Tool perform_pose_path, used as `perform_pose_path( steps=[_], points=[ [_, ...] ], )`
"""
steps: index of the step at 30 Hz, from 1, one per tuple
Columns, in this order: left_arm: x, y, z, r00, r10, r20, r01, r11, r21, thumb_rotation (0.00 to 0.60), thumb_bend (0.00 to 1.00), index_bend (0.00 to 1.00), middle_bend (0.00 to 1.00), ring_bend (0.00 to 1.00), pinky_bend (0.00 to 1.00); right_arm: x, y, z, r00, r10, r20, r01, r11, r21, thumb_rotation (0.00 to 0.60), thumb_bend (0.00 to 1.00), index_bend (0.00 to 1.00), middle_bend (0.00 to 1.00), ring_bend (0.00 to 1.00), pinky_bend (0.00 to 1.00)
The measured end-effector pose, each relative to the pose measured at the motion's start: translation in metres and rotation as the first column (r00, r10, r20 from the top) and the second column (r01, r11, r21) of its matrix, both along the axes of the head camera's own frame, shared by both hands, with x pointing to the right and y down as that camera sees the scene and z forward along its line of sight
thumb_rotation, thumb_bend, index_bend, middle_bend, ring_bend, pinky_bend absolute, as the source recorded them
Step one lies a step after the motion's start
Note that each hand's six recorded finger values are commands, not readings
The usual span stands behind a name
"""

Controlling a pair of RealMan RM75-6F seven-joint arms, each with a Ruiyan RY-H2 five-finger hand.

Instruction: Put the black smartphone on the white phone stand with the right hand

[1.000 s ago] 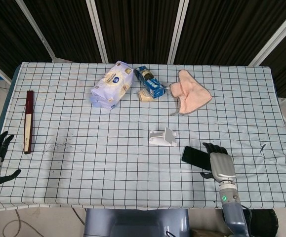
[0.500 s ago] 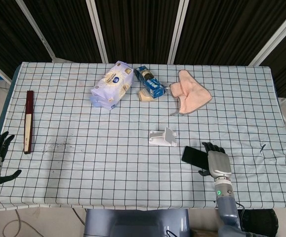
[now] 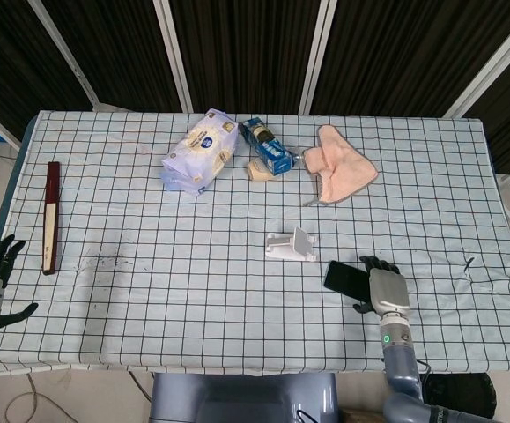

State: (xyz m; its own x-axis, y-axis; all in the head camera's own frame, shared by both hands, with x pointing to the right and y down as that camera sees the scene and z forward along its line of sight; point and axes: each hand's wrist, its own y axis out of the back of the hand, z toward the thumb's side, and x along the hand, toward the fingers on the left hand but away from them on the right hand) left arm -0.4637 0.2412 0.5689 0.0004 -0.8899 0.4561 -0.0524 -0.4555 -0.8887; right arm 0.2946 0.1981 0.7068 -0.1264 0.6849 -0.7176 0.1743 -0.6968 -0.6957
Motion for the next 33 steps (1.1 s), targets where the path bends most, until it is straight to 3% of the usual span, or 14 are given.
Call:
perform_pose_path(
  steps=[13, 29, 33],
  points=[
    [0.0, 0.0, 0.0, 1.0, -0.002, -0.001, 0.002, 1.0, -0.002, 0.6, 0.0, 0.0, 0.0, 0.0, 0.0, -0.003, -0.002, 0.006, 1.0, 0.007, 0.0, -0.007, 1.0, -0.009, 0.6, 0.19, 0.28, 0.21, 0.16, 0.16],
    [0.0, 0.0, 0.0, 1.0, 0.0, -0.001, 0.0, 1.0, -0.01, 0.6, 0.0, 0.0, 0.0, 0.0, 0.0, 0.001, -0.002, 0.011, 0.999, 0.033, -0.017, -0.034, 0.999, -0.04, 0.6, 0.2, 0.29, 0.22, 0.16, 0.16],
    [0.0, 0.0, 0.001, 1.0, -0.001, -0.002, 0.001, 1.0, -0.011, 0.6, 0.0, 0.0, 0.0, 0.0, 0.0, 0.001, -0.001, 0.012, 0.999, 0.03, -0.02, -0.031, 0.998, -0.049, 0.6, 0.26, 0.3, 0.23, 0.16, 0.16]
  ],
)
